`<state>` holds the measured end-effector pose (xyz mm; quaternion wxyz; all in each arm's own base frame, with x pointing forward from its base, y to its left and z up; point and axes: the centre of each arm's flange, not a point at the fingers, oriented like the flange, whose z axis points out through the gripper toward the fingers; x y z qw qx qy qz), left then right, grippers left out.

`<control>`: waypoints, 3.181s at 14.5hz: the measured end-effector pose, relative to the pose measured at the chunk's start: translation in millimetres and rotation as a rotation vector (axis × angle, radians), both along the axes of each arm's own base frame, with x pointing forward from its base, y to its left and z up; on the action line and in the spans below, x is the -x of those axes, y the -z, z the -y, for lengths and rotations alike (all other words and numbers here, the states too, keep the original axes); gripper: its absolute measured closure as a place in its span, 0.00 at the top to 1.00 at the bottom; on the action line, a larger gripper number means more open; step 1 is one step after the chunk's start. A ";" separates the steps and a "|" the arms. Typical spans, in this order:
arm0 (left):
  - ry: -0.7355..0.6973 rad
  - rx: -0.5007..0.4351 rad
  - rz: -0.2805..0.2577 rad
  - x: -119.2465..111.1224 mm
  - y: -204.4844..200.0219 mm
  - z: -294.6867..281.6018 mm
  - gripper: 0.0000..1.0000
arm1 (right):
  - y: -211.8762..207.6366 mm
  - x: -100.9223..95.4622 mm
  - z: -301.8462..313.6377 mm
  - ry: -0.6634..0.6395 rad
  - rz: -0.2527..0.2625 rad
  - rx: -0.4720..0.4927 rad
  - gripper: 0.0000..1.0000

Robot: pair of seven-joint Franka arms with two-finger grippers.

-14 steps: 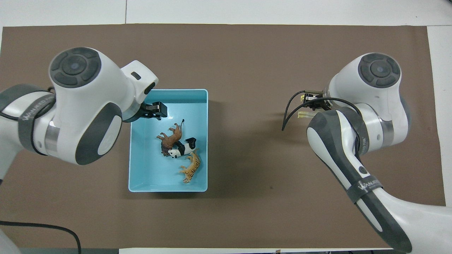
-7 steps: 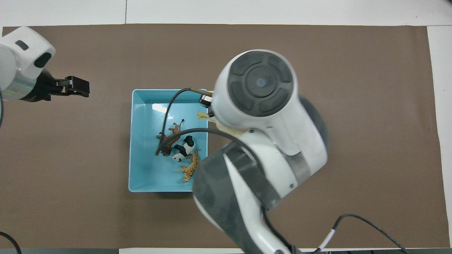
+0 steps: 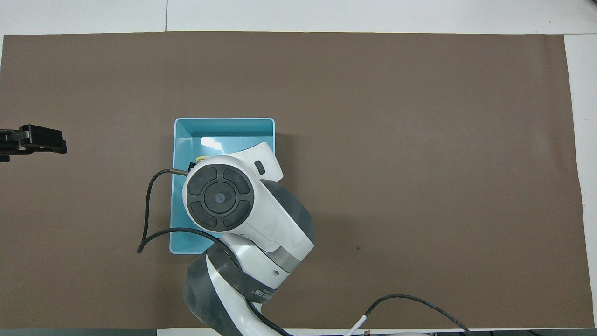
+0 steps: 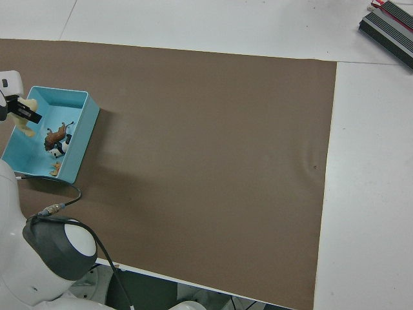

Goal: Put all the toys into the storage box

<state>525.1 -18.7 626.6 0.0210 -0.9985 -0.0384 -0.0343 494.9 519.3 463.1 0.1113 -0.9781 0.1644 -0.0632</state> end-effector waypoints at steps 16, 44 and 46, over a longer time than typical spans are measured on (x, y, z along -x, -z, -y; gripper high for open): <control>0.120 -0.011 -0.030 -16.6 -4.8 1.8 1.00 | -107.7 -98.0 225.3 0.203 -0.021 0.103 1.00; 0.203 0.038 -0.138 -3.4 8.4 37.4 1.00 | -178.5 -25.6 612.2 -0.320 -0.144 0.263 1.00; 0.202 0.038 -0.138 -3.4 8.4 36.9 1.00 | -175.6 -26.5 608.9 -0.332 -0.161 0.271 1.00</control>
